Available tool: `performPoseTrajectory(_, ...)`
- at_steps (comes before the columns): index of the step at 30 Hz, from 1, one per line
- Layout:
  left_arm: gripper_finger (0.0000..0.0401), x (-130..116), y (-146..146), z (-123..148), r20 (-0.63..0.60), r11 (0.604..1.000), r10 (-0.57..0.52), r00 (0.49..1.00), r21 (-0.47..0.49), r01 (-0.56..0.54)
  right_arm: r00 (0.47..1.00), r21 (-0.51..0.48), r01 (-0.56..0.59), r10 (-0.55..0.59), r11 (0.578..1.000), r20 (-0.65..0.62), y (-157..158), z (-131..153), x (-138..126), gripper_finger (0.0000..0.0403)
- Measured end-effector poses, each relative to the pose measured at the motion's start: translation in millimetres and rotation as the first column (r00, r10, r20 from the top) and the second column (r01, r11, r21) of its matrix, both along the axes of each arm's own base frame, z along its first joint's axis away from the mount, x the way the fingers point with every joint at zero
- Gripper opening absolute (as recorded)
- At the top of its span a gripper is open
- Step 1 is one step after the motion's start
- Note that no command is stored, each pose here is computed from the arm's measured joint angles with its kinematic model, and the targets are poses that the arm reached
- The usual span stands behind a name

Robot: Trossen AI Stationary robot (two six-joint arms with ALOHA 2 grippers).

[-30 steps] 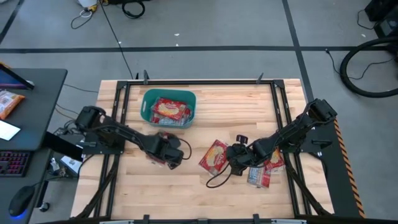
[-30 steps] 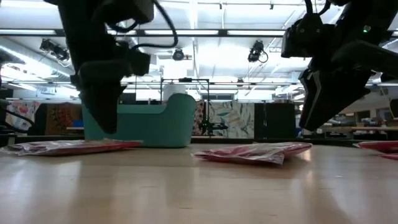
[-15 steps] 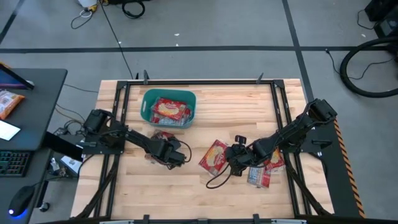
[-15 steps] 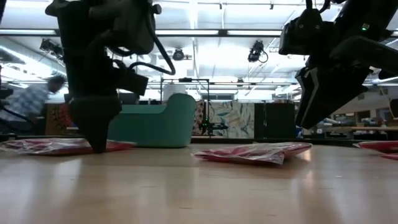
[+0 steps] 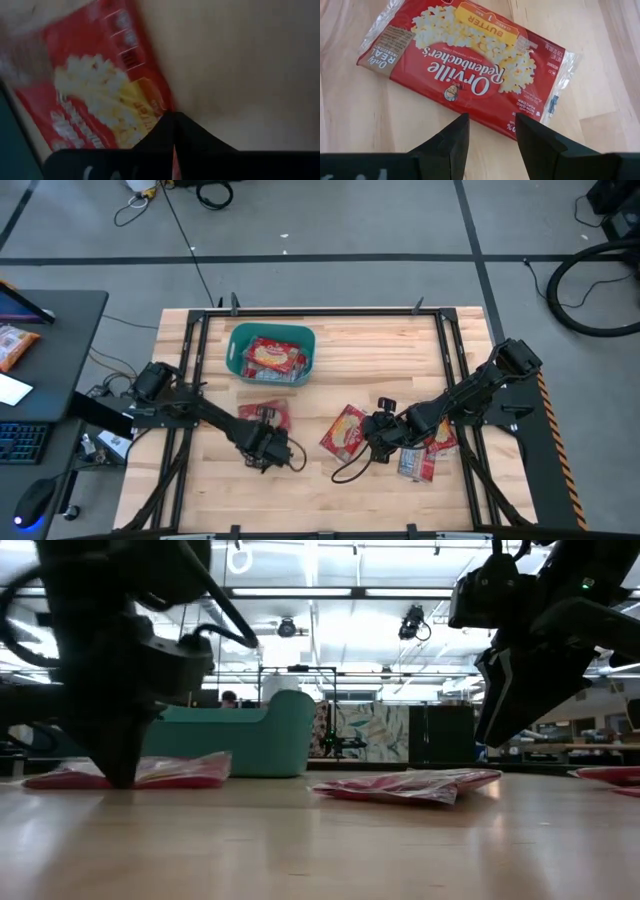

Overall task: Sort popcorn bags into baskets
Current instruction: Put the red popcorn pack into the green bin

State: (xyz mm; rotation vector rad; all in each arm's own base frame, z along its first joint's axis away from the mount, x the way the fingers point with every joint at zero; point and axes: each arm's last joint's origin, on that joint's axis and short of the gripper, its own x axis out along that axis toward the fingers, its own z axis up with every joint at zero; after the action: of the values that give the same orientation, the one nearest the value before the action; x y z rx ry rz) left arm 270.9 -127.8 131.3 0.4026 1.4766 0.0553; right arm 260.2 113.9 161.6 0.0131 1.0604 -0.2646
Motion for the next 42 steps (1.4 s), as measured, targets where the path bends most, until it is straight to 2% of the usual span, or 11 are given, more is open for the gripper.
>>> performPoseTrajectory(5,0.0006,-0.6,-12.4,5.1,0.029,0.999,-0.034,0.999,0.018,0.034,1.0,0.001,0.0,0.0,1.0,0.001,0.1,0.0,0.1,0.0165)
performPoseTrajectory(12,0.0003,2.1,-25.4,28.9,0.056,0.995,-0.031,0.998,0.1,0.025,1.0,0.001,0.0,0.0,1.0,0.002,0.1,0.1,0.2,0.0165)
performPoseTrajectory(19,0.0002,5.6,-29.4,37.8,0.084,0.995,-0.015,0.996,0.098,0.007,1.0,0.006,0.0,0.0,1.0,0.013,0.6,0.4,1.2,0.0165)
performPoseTrajectory(23,0.0001,6.8,-29.9,38.1,0.1,0.995,-0.014,0.995,0.096,0.005,0.985,-0.003,-0.063,0.062,0.998,0.16,6.6,4.9,16.0,0.0165)
performPoseTrajectory(27,0.0001,7.5,-30.3,38.3,0.111,0.996,-0.005,0.994,0.09,-0.005,0.925,-0.114,-0.177,0.205,0.978,0.32,15.2,8.1,36.3,0.0165)
performPoseTrajectory(30,0.0002,6.8,-31.0,38.1,0.106,0.998,0.043,0.993,0.049,-0.049,0.89,-0.181,-0.223,0.276,0.958,0.363,19.3,2.9,46.7,0.0165)
performPoseTrajectory(33,0.0019,7.0,-31.6,38.0,0.135,0.989,0.147,0.98,0.011,-0.149,0.879,-0.203,-0.231,0.293,0.952,0.376,19.0,-4.2,53.5,0.0165)
performPoseTrajectory(36,0.0057,8.1,-32.1,38.1,0.17,0.972,0.234,0.957,-0.022,-0.233,0.891,-0.197,-0.215,0.275,0.957,0.36,15.9,-12.2,56.2,0.0165)
performPoseTrajectory(39,0.0103,9.7,-33.4,34.3,0.211,0.967,0.256,0.943,-0.051,-0.251,0.898,-0.174,-0.196,0.248,0.965,0.363,13.7,-14.2,57.2,0.0165)
performPoseTrajectory(42,0.0145,7.4,-31.4,27.8,0.223,0.967,0.256,0.941,-0.04,-0.253,0.899,-0.14,-0.189,0.229,0.972,0.373,13.0,-13.9,57.8,0.0165)
